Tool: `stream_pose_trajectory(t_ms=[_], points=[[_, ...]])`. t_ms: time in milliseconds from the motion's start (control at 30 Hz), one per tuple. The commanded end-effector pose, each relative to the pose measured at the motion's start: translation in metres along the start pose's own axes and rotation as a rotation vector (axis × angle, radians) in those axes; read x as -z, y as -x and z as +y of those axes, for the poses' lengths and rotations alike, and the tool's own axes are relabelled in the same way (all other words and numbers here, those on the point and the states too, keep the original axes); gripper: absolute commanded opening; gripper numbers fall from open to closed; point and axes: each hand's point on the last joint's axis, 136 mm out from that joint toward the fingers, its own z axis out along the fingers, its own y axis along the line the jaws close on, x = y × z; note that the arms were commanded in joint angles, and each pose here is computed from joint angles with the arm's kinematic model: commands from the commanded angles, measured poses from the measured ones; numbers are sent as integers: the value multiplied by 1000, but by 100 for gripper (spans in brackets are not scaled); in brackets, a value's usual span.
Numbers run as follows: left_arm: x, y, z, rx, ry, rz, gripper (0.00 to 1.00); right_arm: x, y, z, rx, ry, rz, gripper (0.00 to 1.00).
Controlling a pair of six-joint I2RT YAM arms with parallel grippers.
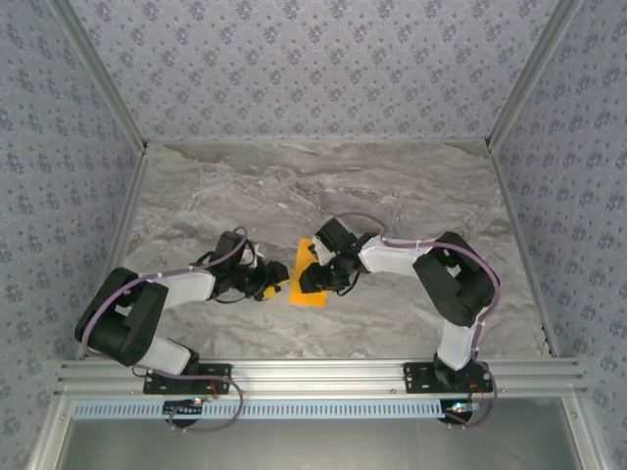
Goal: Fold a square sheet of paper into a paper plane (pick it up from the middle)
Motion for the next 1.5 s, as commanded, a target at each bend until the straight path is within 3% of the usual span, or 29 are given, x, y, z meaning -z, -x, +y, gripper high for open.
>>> stream_pose_trajectory(t_ms=[0, 167, 300, 500, 667, 900, 1467], points=[[2, -3, -8, -13, 3, 17, 55, -20, -53, -81, -77, -291, 98, 51], [11, -3, -5, -17, 52, -16, 55, 28, 3, -41, -58, -211, -144, 44], [15, -8, -8, -30, 73, -23, 54, 56, 38, -49, -109, -229, -283, 36], [15, -14, -12, -47, 125, -30, 51, 58, 78, -56, -124, -202, -307, 20], [12, -19, -15, -41, 143, -30, 49, 51, 100, -51, -101, -193, -302, 16], [6, -26, -17, -25, 149, -11, 49, 42, 107, -77, -164, -249, -288, 15], [-18, -43, -17, 1, 184, 37, 49, 22, 71, -128, -384, -272, -214, 15]])
